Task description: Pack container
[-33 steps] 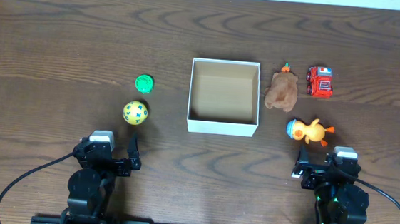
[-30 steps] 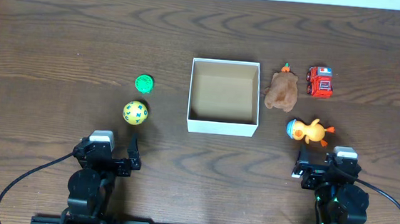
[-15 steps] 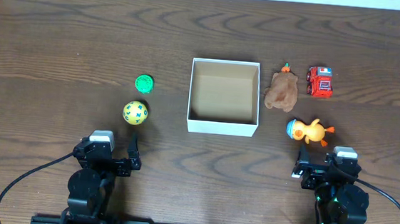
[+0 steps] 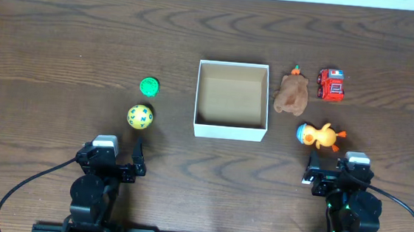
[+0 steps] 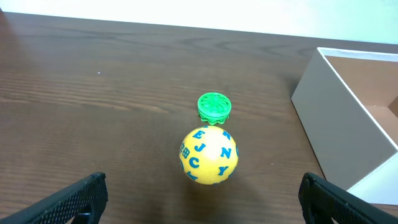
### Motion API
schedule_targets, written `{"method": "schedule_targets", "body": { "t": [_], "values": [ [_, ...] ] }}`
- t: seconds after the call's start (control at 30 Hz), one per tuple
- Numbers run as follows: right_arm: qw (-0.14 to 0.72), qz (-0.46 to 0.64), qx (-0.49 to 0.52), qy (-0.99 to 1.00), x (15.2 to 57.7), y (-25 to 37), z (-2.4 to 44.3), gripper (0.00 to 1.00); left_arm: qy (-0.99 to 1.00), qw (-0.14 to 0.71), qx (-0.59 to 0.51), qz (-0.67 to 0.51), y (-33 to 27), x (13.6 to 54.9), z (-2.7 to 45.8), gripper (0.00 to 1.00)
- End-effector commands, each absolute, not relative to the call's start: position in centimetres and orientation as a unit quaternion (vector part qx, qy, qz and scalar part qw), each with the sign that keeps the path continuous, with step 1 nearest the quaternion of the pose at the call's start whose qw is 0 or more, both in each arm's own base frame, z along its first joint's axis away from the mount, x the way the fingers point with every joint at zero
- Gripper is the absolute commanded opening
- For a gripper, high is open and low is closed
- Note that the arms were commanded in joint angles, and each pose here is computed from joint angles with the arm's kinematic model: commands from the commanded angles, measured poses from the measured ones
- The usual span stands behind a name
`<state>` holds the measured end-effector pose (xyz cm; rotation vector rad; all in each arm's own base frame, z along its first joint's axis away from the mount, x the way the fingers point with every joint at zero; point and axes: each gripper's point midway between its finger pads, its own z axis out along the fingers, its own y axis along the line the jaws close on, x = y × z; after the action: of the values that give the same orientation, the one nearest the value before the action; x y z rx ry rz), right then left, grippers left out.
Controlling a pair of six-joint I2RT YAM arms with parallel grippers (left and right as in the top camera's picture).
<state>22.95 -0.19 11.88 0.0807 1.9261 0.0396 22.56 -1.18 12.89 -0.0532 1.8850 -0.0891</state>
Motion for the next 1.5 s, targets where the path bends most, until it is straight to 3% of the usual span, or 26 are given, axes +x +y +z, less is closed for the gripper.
{"method": "schedule_targets", "body": {
  "t": [0.0, 0.8, 0.97, 1.1, 1.2, 1.47],
  "values": [
    [0.573, 0.014, 0.048, 0.818, 23.0, -0.6, 11.9, 0.99, 0.815, 0.578, -0.014, -0.035, -1.3, 22.5, 11.8, 0.98],
    [0.577, 0.015, 0.049, 0.815, 23.0, -0.6, 12.1, 0.99, 0.815, 0.578, -0.014, -0.035, -1.3, 22.5, 11.8, 0.98],
    [0.57, 0.106, 0.085, 0.811, 23.1, 1.2, 12.2, 0.99, 0.818, 0.575, -0.015, -0.036, -1.3, 22.6, 11.7, 0.98],
    [0.573, 0.157, 0.11, 0.797, 23.2, 2.0, 13.1, 0.99, 0.821, 0.563, -0.065, -0.068, -1.2, 22.4, 11.4, 0.98],
    [0.597, 0.179, 0.061, 0.78, 23.4, 3.4, 15.0, 0.99, 0.826, 0.545, -0.106, -0.093, -1.2, 22.2, 11.5, 0.98],
    [0.554, 0.155, 0.038, 0.817, 23.6, 3.5, 18.7, 0.99, 0.845, 0.515, -0.124, -0.074, -0.7, 23.5, 15.6, 0.98]
  ]
}}
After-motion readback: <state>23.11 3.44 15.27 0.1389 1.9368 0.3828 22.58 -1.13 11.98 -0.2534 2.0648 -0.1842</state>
